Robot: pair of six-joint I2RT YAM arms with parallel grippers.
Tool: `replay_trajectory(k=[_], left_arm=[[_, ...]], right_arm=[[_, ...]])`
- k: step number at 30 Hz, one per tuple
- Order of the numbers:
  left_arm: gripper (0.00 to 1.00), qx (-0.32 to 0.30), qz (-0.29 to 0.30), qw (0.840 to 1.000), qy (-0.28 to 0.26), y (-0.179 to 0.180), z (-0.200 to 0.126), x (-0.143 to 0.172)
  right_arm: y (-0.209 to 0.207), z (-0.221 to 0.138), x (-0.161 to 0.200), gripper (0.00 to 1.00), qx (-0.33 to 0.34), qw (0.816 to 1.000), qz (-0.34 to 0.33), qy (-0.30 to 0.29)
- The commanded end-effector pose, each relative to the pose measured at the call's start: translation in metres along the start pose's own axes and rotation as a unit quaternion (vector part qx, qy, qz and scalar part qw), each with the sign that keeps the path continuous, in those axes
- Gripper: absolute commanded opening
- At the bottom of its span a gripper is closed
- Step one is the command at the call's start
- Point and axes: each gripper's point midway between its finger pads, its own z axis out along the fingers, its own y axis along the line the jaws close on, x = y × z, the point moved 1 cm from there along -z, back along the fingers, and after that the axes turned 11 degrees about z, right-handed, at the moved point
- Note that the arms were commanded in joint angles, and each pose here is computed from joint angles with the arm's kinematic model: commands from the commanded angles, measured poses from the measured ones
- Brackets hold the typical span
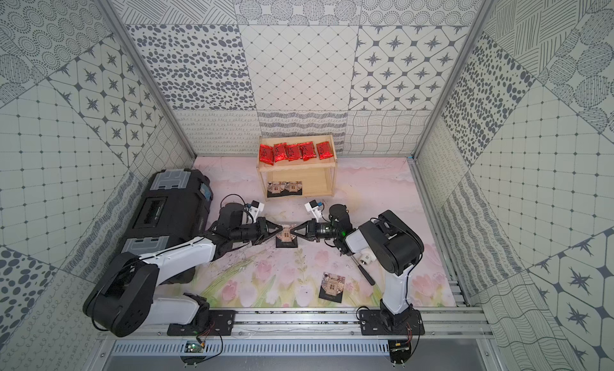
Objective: Place the tea bags on the shelf by color
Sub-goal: Pick up the tea bag from the center of the board.
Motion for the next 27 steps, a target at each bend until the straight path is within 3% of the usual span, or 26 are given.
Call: replay_trajectory(k=[1,2,6,8,12,18,27], left_arm=[[0.02,0.006,0.017,1.0,-0.003,-0.004,-0.004,-0.001],[0.0,0.002,0.017,1.0,-0.004,-0.003,-0.005,-0.001],[0.0,-0.014,0.003,1.0,-0.022,0.004,-0.002,-0.008],[0.0,-0.01,-0.014,0.999,-0.05,0.005,0.0,-0.02],[0.0,0.025,-0.034,0.992,-0.121,-0.001,0.004,-0.047],[0.0,0.08,-0.036,0.976,-0.201,-0.016,0.003,-0.081],[0.0,0.143,-0.054,0.96,-0.234,-0.029,0.002,-0.097]], right_arm=[[0.0,0.003,-0.002,0.0,-0.002,1.0,-0.016,0.009],[0.0,0.002,-0.003,0.01,-0.002,1.0,-0.016,0.007],[0.018,-0.004,-0.019,0.32,-0.008,0.999,-0.014,-0.044],[0.025,-0.013,-0.036,0.43,0.003,0.991,0.004,-0.134],[0.02,-0.036,-0.041,0.53,0.02,0.952,0.083,-0.294],[0.042,-0.032,-0.034,0.64,-0.038,0.942,0.11,-0.316],[0.032,-0.028,-0.03,0.7,-0.089,0.931,0.157,-0.318]])
